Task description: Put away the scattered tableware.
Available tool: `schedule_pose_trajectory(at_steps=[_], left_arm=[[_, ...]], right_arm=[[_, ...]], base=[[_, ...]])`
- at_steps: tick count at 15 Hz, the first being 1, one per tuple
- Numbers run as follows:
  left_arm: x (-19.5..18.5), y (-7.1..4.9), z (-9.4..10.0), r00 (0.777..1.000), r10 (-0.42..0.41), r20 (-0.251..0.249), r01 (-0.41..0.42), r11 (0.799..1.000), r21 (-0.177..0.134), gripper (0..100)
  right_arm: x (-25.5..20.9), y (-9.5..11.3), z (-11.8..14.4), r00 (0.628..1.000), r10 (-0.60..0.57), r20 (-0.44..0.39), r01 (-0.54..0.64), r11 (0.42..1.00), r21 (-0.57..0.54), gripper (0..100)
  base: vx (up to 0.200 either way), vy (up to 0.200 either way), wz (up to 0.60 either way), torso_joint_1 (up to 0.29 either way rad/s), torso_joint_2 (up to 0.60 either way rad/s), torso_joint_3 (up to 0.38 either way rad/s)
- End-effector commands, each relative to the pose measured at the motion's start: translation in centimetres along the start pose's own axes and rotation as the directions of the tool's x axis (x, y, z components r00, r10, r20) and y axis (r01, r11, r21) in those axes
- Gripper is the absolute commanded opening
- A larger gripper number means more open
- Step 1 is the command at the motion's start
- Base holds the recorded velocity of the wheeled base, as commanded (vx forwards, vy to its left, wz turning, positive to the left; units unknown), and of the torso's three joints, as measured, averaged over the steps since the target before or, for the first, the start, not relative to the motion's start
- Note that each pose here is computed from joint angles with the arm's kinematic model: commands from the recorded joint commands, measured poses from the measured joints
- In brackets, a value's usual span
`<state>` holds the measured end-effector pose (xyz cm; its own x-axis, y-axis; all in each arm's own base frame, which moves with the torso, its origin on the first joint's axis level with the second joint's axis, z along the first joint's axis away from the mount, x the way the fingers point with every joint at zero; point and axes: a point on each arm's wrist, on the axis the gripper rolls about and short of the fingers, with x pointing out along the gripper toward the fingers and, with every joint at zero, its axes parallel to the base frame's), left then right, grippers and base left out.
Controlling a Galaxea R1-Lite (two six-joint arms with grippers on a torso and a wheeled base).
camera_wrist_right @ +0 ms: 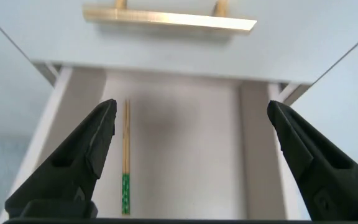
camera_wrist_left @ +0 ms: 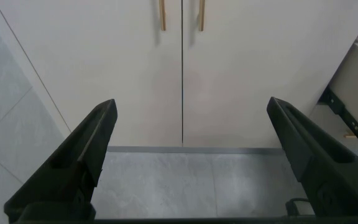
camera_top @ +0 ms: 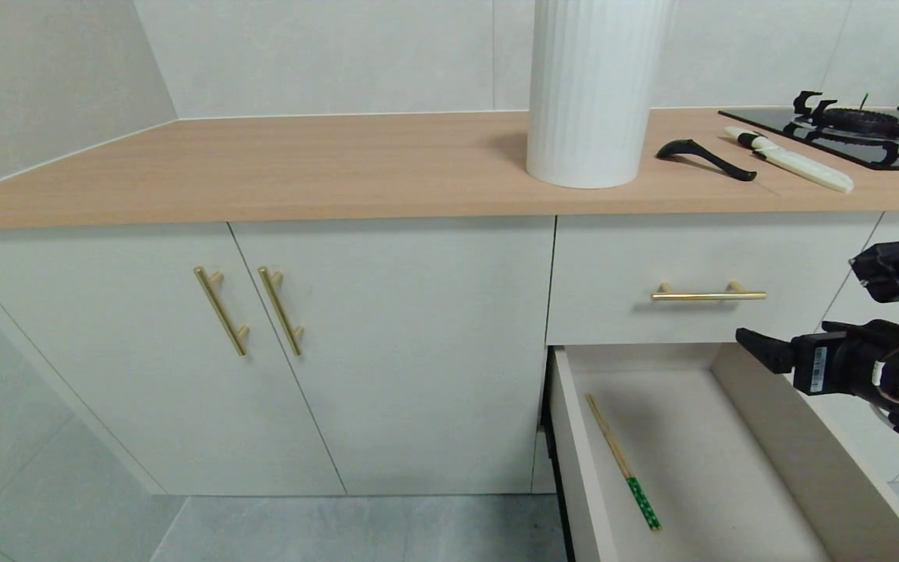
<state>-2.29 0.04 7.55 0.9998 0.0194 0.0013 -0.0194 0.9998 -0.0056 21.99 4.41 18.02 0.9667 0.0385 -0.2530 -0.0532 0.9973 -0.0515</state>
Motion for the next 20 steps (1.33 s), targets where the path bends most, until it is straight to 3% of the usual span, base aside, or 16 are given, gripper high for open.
schedule_pose_trajectory(at_steps=[1,8,20], left_arm=[[0.01,0.00,0.00,1.000,0.001,-0.001,-0.001,1.000,-0.001,100],[0.01,0.00,0.00,1.000,0.001,-0.001,-0.001,1.000,-0.001,100],[0.01,0.00,0.00,1.000,0.001,-0.001,-0.001,1.000,-0.001,100]], right_arm=[[-0.63,-0.12,0.52,1.000,-0.001,0.031,0.001,1.000,0.005,100],[-0.68,-0.09,0.50,1.000,0.000,0.031,0.000,1.000,0.004,100],[-0.67,0.02,0.37,1.000,0.006,0.025,-0.006,1.000,0.000,100]], base=[[0.000,0.000,0.00,0.000,0.00,0.000],[0.000,0.000,0.00,0.034,-0.13,-0.136],[0.000,0.000,0.00,0.183,-0.49,-0.290]])
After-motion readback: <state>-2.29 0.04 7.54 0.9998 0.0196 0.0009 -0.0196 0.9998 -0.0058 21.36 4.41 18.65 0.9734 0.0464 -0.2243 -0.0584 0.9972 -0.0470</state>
